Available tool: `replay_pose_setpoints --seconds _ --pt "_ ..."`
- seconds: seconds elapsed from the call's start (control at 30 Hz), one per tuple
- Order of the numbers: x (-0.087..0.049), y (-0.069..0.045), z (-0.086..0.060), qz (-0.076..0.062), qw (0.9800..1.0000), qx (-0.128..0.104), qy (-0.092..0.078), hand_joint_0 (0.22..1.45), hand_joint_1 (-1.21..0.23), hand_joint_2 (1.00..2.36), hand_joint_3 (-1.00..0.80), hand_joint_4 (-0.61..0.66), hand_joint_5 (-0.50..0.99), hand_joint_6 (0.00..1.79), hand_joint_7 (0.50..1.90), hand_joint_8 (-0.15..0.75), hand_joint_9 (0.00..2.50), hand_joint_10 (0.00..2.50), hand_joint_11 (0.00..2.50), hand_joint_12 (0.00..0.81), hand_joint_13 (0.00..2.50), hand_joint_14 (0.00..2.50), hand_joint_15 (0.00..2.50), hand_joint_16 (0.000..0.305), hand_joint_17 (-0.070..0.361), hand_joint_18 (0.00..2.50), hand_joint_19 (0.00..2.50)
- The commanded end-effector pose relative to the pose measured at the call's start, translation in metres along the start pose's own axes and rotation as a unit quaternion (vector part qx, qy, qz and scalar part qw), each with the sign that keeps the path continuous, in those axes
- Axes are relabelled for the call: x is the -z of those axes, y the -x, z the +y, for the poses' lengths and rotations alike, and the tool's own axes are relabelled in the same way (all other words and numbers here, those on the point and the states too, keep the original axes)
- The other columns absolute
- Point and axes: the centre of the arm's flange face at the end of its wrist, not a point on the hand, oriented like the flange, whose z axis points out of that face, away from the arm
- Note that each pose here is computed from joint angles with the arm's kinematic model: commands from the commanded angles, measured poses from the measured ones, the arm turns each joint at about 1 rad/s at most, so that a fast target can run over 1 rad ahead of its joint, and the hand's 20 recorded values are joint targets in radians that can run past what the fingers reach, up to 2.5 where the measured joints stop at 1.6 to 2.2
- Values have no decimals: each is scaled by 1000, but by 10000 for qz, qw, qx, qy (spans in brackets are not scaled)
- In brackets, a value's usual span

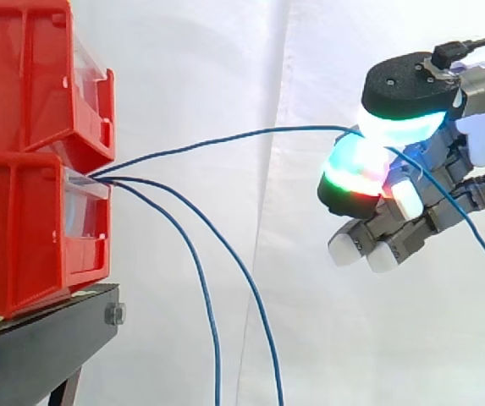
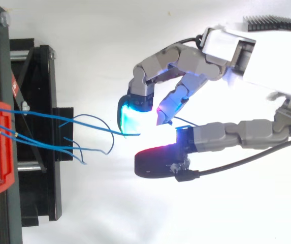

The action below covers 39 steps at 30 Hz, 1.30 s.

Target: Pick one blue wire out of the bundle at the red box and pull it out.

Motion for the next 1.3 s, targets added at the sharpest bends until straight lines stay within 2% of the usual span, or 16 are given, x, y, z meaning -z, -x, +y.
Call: replay_pose_setpoints --seconds 0.0,1.27 --pt "0 0 0 -1 10000 -1 2 627 -868 1022 -87 97 -53 884 1000 270 983 21 473 386 536 13 316 55 123 430 412" --pt "0 0 0 2 10000 3 -5 631 -870 1021 -92 89 -54 888 980 268 985 21 486 379 540 13 323 54 121 439 421"
